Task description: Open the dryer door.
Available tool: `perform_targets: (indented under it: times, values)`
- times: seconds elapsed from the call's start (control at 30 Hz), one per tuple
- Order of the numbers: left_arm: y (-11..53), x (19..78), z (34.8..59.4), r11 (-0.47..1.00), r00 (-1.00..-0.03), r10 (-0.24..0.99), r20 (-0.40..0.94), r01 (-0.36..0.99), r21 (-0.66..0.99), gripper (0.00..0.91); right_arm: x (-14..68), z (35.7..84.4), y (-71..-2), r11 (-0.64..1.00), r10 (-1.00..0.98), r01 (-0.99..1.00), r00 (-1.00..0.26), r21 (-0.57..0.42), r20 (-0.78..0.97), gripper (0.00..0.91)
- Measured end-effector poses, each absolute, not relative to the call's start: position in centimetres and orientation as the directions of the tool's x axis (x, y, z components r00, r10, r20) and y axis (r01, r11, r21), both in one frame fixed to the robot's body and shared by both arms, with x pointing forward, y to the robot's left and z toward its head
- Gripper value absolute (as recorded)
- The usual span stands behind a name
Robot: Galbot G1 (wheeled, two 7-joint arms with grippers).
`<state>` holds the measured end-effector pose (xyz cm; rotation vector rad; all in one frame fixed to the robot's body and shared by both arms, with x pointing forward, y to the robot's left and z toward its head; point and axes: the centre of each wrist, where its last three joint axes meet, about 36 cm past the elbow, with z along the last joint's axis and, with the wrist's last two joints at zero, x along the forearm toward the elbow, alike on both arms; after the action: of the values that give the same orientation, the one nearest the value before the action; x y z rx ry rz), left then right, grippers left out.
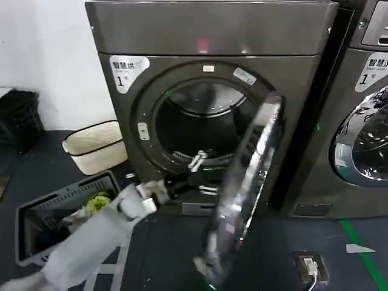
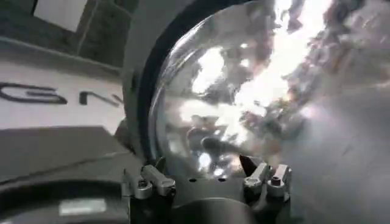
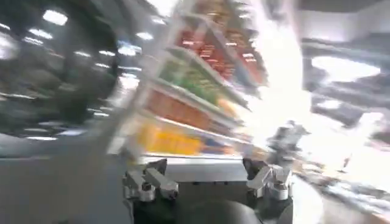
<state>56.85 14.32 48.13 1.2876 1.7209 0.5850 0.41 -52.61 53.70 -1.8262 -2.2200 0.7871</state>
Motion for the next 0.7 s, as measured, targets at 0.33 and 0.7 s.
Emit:
perform_targets:
  times: [0.33, 0.7]
  values:
    - [5.0, 57.6, 48.3, 0.266, 0.046, 0.937, -0.345, 0.544, 0.796, 0.907, -7.6, 52.9, -54.0, -0.343, 0.901, 0.778, 0.114, -0.526, -0.419, 0.907]
    - [-6.3, 56.6, 47.3, 0.227, 0.123, 0.924, -0.362, 0.586, 0.778, 0.907, -15.8, 51.8, -55.1, -0.523, 0.828, 0.653, 0.236, -0.548, -0.509, 0.907]
